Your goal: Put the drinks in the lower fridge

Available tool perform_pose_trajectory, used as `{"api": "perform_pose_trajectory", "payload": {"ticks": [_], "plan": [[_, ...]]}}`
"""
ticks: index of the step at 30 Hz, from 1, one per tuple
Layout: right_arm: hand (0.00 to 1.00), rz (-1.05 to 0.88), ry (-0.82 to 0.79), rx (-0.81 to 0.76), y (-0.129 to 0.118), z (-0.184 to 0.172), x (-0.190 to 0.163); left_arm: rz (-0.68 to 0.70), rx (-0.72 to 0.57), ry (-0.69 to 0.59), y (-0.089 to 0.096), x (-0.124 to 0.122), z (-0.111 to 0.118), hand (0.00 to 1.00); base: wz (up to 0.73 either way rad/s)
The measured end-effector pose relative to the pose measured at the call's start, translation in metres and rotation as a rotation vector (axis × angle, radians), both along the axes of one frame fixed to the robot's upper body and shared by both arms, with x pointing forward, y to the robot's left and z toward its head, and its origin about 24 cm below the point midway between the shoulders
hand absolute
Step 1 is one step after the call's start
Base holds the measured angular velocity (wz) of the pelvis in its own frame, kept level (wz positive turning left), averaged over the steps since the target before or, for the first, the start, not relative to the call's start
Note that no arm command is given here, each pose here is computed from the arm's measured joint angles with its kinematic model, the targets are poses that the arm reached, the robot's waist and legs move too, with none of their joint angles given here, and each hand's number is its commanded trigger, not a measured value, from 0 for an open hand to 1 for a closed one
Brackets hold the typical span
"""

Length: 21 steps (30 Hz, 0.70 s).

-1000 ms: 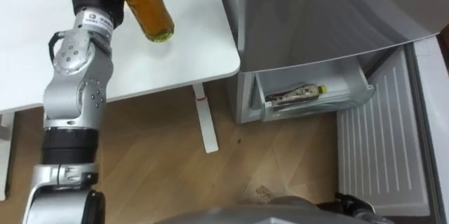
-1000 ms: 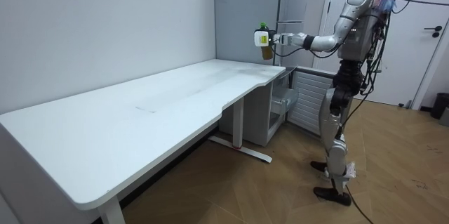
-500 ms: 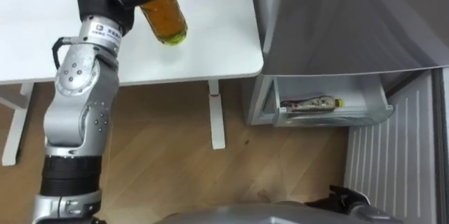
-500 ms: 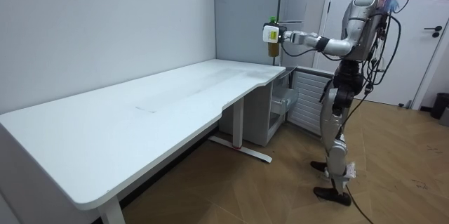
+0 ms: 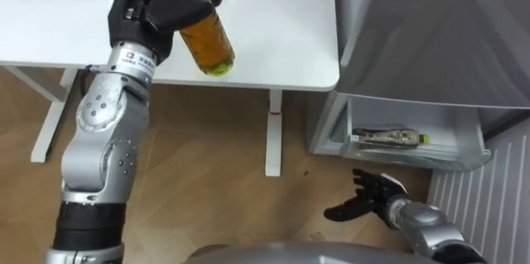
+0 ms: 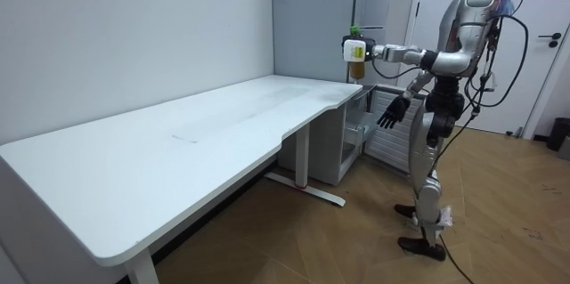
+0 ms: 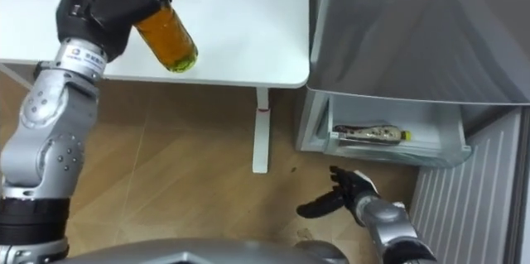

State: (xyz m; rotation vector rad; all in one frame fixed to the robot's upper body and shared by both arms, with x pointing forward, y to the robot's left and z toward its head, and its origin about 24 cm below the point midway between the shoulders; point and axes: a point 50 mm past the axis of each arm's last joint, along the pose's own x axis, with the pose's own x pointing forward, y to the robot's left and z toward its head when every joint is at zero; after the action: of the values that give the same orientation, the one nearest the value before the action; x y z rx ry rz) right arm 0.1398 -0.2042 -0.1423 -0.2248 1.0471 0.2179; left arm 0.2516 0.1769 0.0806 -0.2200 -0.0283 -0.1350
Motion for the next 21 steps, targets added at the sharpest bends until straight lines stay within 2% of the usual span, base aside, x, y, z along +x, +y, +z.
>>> {"api": "perform_pose_trajectory", "payload": {"ticks": [4, 11, 17, 21], "plan": [[0.00, 0.048, -0.063, 0.001, 0.007, 0.008, 0.009, -0.028, -0.006, 0.070, -0.004, -0.013, -0.018, 1.00, 0.05], [0.00, 0.113, -0.149, 0.037, 0.021, 0.020, 0.023, -0.073, -0.037, 0.124, -0.009, -0.022, -0.031, 1.00, 0.00], [0.00, 0.176, -0.244, 0.110, 0.037, 0.037, 0.038, -0.113, -0.054, 0.166, -0.017, -0.029, -0.041, 1.00, 0.00], [0.00, 0.217, -0.290, 0.184, 0.048, 0.048, 0.045, -0.145, -0.057, 0.222, -0.017, -0.031, -0.056, 1.00, 0.00]]}}
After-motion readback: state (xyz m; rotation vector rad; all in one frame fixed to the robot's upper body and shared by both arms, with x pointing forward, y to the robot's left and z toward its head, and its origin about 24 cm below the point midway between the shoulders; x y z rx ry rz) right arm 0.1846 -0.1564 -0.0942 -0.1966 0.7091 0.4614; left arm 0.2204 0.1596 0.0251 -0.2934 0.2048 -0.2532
